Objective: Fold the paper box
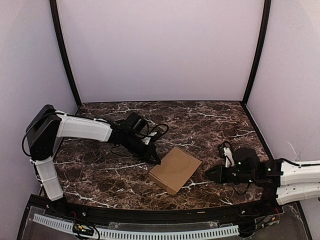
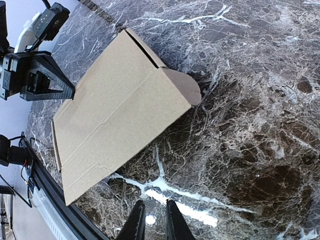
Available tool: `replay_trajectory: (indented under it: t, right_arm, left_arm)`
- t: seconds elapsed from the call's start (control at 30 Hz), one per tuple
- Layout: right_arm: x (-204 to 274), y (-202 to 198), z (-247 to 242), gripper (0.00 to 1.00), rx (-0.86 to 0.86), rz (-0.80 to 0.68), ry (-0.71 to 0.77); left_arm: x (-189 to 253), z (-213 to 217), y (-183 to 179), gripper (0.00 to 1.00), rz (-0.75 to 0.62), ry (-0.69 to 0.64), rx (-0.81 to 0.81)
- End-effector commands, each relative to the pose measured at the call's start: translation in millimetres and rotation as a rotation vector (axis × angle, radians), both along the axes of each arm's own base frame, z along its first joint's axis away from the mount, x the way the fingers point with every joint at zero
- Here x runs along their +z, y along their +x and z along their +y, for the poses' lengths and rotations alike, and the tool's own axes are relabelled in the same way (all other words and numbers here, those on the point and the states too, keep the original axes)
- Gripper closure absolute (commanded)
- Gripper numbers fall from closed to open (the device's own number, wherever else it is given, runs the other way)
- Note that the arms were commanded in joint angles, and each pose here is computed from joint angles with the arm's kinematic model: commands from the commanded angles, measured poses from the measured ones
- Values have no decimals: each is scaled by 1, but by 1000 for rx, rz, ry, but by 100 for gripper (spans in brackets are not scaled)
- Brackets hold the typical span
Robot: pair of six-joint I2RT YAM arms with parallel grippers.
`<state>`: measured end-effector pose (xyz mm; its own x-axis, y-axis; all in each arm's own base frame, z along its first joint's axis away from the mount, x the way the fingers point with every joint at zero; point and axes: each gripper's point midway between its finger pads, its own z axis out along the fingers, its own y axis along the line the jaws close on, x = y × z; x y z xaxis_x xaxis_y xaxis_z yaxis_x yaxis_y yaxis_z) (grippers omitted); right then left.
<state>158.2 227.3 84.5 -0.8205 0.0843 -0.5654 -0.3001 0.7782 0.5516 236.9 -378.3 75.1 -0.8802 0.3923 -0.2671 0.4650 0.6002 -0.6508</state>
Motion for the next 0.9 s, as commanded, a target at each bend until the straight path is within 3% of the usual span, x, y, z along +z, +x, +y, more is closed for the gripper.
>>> replay_trajectory:
  t: [0.0, 0.47, 0.87]
  right_arm:
    - [-1, -1, -3, 86, -10, -5, 7]
    - [14, 2, 24, 82, 34, -17, 152]
    - [8, 17, 54, 96, 13, 25, 219]
  left_arm:
    - [30, -1, 0, 99, 30, -146, 20]
    - [48, 3, 3, 99, 147, -359, 79]
    - [72, -5, 0, 99, 240, -659, 128]
